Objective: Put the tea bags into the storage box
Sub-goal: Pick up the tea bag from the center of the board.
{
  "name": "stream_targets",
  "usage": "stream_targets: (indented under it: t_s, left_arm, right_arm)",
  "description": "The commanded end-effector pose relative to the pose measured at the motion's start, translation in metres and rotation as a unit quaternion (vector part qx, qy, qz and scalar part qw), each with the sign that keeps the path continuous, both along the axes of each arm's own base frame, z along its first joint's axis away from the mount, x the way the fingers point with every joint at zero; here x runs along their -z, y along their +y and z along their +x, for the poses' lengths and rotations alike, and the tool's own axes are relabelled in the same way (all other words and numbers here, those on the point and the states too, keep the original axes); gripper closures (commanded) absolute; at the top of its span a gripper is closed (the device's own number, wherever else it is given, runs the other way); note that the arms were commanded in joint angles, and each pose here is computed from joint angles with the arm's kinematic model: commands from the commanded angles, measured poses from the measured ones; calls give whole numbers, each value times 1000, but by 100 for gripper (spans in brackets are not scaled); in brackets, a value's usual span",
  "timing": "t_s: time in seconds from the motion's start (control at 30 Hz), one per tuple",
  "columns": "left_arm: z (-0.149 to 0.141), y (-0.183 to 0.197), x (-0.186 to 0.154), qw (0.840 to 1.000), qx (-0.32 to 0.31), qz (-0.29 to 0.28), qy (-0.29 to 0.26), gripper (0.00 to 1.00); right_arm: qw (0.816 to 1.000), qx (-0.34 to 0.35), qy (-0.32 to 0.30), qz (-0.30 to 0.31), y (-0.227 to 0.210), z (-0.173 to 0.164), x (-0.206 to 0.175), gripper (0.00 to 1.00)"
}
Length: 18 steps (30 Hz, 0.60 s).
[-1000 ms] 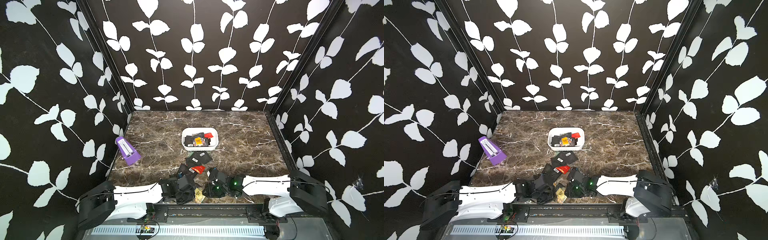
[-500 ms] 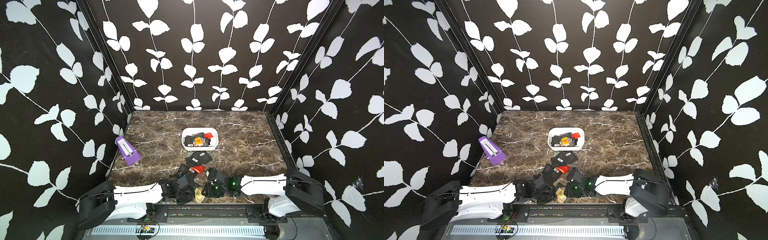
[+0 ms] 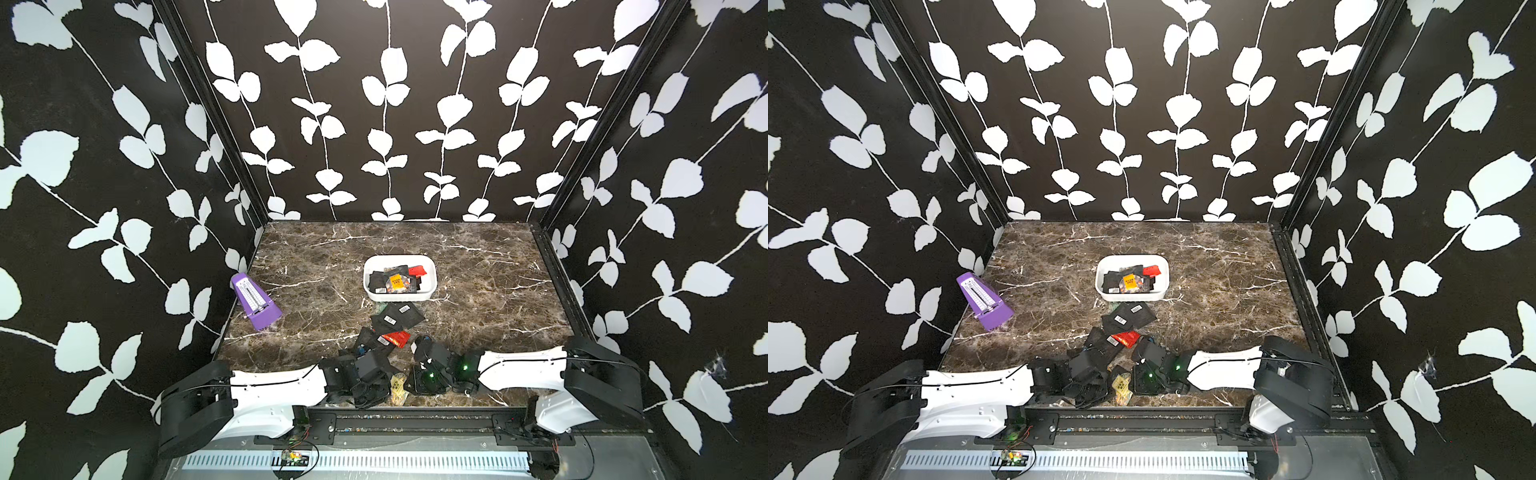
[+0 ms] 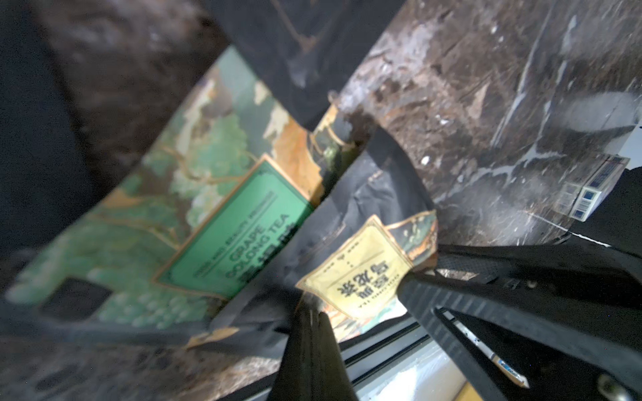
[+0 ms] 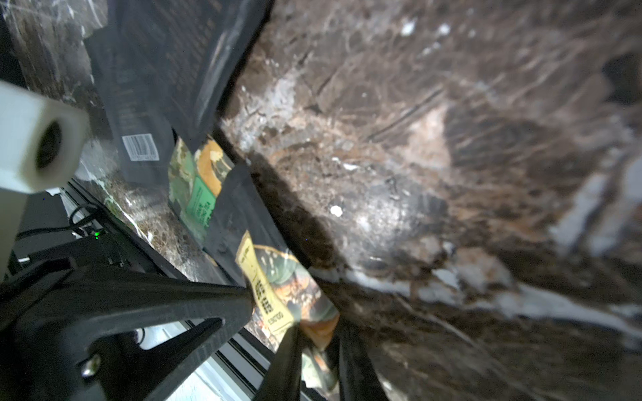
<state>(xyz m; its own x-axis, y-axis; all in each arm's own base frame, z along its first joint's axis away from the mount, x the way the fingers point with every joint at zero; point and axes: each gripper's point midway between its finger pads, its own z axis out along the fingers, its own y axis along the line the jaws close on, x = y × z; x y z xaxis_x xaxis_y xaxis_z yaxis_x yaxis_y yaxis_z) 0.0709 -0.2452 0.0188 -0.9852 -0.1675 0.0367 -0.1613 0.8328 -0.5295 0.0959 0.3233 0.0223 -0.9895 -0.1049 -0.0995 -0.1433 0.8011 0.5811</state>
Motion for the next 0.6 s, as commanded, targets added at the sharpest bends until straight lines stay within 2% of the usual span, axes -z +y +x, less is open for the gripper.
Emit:
stream_targets:
  t_s: [0.0,0.2,0.33,0.57]
  left_arm:
    - [-7,17,16,999,4,40,10,100]
    - [-6,16,13,999,8,35,5,100]
    - [-1,11,1,1000,16,23,-14,100]
    - [28,8,-46,993,28,39,-111,81]
  right_arm:
    - [1000,-4,1,-15,-2,-3,7,85]
    - [1000,-6,-7,-21,-2,0,3,100]
    - [999,-4,-25,-27,-5,5,-8,100]
    - [993,9,-106,-41,-21,27,-61,100]
